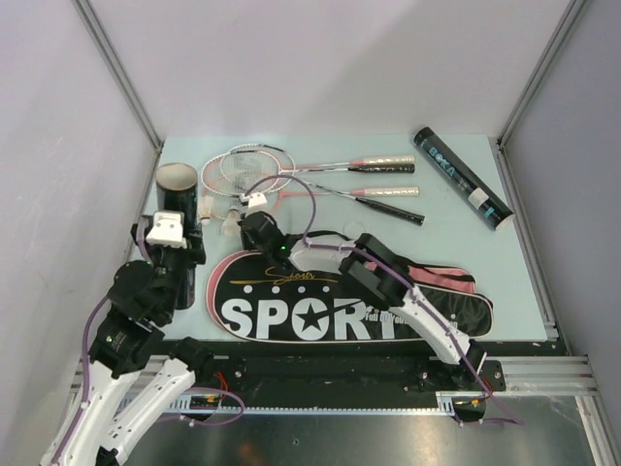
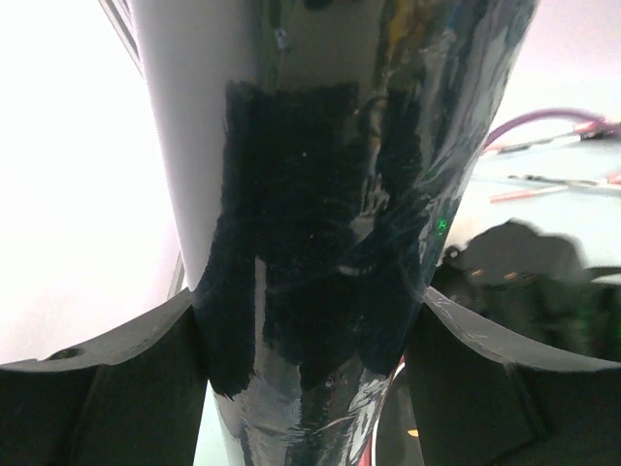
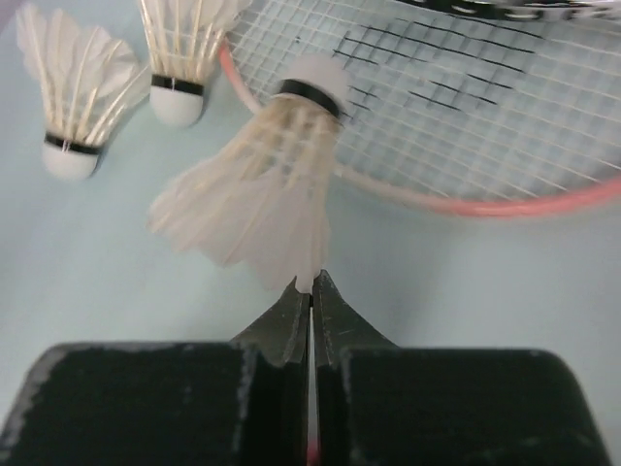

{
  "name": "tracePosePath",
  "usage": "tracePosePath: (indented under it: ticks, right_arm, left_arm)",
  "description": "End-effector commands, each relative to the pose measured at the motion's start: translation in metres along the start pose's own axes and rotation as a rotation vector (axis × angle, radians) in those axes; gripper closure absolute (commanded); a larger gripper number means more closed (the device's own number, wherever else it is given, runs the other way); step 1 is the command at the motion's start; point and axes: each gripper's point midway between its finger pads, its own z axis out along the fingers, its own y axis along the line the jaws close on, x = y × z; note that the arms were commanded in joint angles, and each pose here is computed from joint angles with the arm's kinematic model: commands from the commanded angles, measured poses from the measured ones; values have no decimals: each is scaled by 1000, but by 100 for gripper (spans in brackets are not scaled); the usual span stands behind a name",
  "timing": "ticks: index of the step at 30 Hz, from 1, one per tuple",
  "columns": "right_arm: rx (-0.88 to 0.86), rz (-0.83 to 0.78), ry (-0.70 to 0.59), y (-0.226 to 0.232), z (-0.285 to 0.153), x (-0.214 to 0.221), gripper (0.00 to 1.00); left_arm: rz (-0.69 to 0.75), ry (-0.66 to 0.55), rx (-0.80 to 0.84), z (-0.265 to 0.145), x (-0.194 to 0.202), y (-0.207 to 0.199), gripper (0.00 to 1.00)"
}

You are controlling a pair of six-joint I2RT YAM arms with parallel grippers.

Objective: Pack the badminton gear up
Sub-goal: Pick up the shuttlecock at the center of the board, then place the shuttlecock at the shuttle tube.

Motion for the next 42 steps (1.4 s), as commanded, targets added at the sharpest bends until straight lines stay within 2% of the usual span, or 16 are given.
tracePosePath:
  ticks: [1, 2, 3, 5, 7, 8, 9, 10, 11, 15, 17, 20, 24, 32, 37, 42]
  right_arm:
    - [-191, 51, -173, 19, -63, -129, 100]
    - [-204, 56, -177, 4, -66, -140, 100]
    - [-276, 54, -111, 2, -76, -117, 100]
    - [-345, 76, -138, -10, -99, -151, 100]
    - [-450, 79, -42, -20, -123, -136, 100]
    - [-492, 75, -57, -20, -148, -159, 100]
    - [-517, 66, -11, -40, -159, -159, 100]
    - [-506, 68, 81, -50, -173, -148, 100]
    - [-519, 56, 85, -52, -196, -165, 100]
    - [-530, 131, 248, -83, -272, -167, 100]
    - [-543, 141, 258, -85, -301, -177, 100]
    - [-562, 176, 268, -92, -352, -192, 100]
    - [-672, 206, 370, -84, -406, -180, 100]
    - [-818, 156, 531, -46, -433, -142, 100]
    - [-822, 187, 560, -40, -419, -139, 100]
    - [-770, 201, 664, -36, -393, -122, 100]
  left_arm:
    - [-2, 20, 38, 17, 4, -16, 78]
    - [11, 30, 50, 19, 6, -20, 80]
    - [33, 37, 61, 23, 9, -23, 80]
    - [70, 69, 113, 31, 17, -36, 85]
    - [130, 81, 195, 36, 23, -51, 86]
    - [146, 67, 272, 36, 22, -65, 86]
    - [179, 60, 309, 35, 25, -70, 86]
    - [190, 30, 335, 34, 21, -74, 85]
    - [230, 23, 365, 34, 27, -79, 83]
    - [391, -16, 565, 30, 51, -112, 76]
    - [493, 5, 563, 43, 70, -115, 76]
    - [551, 18, 565, 51, 84, -118, 79]
    - [601, 2, 609, 50, 90, -125, 78]
    - [688, -2, 639, 51, 100, -128, 80]
    - [722, -30, 644, 46, 101, -128, 80]
    - [768, -54, 665, 37, 109, -131, 81]
